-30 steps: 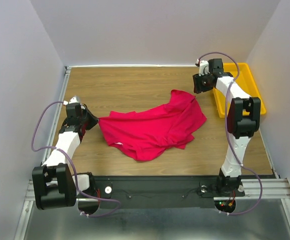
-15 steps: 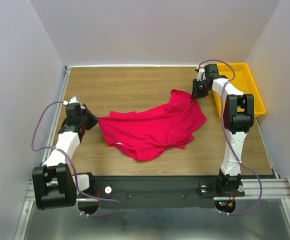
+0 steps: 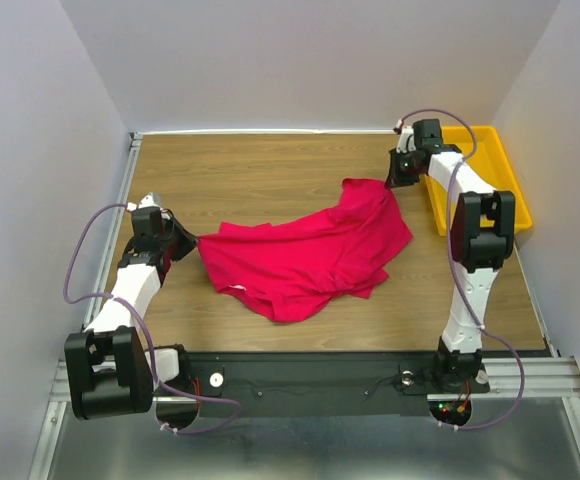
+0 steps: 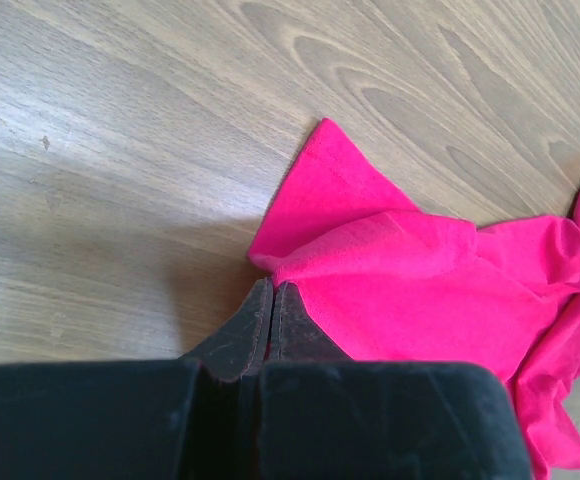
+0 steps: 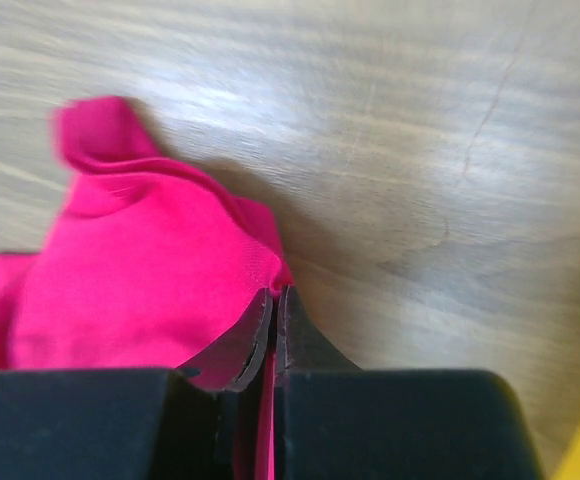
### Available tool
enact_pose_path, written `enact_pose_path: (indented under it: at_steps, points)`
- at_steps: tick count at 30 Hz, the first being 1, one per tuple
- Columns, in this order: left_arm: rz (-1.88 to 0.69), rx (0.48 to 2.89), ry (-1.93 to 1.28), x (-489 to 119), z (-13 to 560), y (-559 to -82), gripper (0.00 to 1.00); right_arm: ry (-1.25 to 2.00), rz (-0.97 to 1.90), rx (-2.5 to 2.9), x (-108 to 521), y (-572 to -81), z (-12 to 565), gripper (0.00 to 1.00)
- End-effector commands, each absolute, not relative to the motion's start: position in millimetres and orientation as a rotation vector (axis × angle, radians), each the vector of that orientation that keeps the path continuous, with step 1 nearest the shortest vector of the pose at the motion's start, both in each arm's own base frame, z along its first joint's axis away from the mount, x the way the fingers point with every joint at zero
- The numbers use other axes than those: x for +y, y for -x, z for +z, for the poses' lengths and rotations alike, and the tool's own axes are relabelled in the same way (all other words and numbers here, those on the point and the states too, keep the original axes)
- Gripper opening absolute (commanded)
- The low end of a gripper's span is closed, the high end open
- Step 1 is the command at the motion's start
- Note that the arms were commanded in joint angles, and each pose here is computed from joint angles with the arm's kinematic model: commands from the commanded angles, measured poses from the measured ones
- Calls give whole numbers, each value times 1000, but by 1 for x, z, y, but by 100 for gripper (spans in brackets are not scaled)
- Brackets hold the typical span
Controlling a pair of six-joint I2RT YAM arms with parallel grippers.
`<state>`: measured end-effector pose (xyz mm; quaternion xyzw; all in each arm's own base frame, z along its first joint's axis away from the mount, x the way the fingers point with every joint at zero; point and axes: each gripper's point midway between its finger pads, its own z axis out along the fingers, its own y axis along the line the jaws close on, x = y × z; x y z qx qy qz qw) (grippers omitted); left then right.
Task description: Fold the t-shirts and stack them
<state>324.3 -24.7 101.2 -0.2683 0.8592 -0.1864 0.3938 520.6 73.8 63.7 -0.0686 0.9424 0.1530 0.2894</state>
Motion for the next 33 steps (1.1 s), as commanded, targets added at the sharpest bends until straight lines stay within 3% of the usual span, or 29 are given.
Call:
enact_pose_path:
  at_steps: [1, 9, 13, 21, 29, 33]
  points:
    - [-466, 2080, 623, -20, 133, -339, 0, 249, 384, 2252, 77, -537, 175, 1]
    - [-458, 2007, 603, -15, 158, -345, 0, 270, 411, 2197, 81, -521, 201, 4]
    - [-466, 2017, 602, -16, 155, -345, 0, 265, 365, 2272, 74, -520, 166, 8]
    - [-474, 2043, 588, -18, 148, -344, 0, 304, 380, 2376, 74, -510, 114, 5]
    - [-485, 2072, 589, -21, 138, -344, 0, 309, 388, 2447, 73, -501, 82, 23]
    - [-486, 2074, 589, -21, 138, -342, 0, 298, 381, 2439, 72, -508, 84, 26]
